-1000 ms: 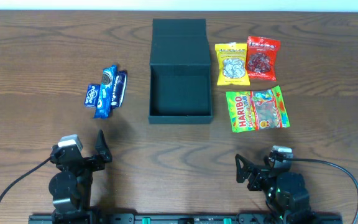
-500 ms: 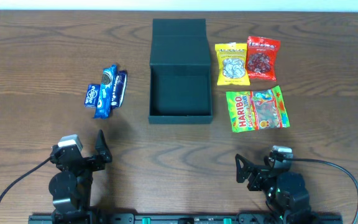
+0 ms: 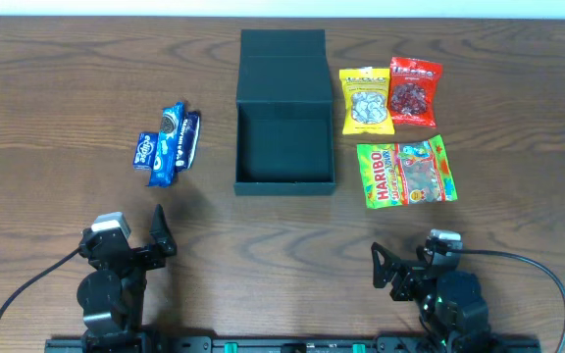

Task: Pack container

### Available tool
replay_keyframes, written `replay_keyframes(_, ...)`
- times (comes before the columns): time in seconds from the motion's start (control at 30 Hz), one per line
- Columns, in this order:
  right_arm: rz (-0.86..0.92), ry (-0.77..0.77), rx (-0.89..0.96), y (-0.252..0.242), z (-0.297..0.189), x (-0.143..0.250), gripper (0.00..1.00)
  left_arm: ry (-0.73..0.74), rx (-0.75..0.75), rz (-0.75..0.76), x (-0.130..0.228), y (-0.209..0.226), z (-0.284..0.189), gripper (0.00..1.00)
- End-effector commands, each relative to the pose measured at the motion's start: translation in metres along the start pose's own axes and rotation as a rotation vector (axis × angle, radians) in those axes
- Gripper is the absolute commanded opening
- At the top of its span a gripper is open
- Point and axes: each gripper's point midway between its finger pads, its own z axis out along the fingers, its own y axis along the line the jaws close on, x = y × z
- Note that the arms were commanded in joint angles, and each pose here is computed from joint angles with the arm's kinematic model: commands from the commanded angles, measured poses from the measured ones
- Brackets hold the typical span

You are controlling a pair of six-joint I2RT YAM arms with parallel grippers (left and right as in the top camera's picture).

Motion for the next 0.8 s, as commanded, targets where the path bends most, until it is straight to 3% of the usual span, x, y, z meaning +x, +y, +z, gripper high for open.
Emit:
replay_keyframes(0.0,0.014,-0.052,0.018,-0.003,0.001,-0.01,0.99,0.025,-0.003,-0.007,0.011,0.002,0.003,0.95)
replay_keyframes(0.1,0.072,-0.153,-0.145,0.03,-0.004,-0.038,0.99,0.025,-0.002,-0.007,0.011,0.002,0.003,0.95)
replay_keyframes(0.17,0.126,-0.08,-0.279,0.054,-0.008,-0.029,0.99,0.025,-0.002,-0.007,0.011,0.002,0.003,0.95)
replay_keyframes(0.3,0.179,-0.075,-0.319,0.061,-0.01,-0.032,0.99,0.025,-0.002,-0.007,0.011,0.002,0.003,0.95)
replay_keyframes(0.4,0.087,-0.113,-0.371,0.072,-0.015,-0.04,0.99,0.025,-0.003,-0.007,0.011,0.002,0.003,0.95)
replay_keyframes(0.6,0.028,-0.086,-0.233,0.058,-0.005,-0.047,0.99,0.025,-0.002,-0.007,0.011,0.002,0.003,0.95)
replay_keyframes(0.77,-0.123,0.061,-0.028,0.051,0.012,-0.068,0.99,0.025,-0.002,-0.007,0.011,0.002,0.003,0.95)
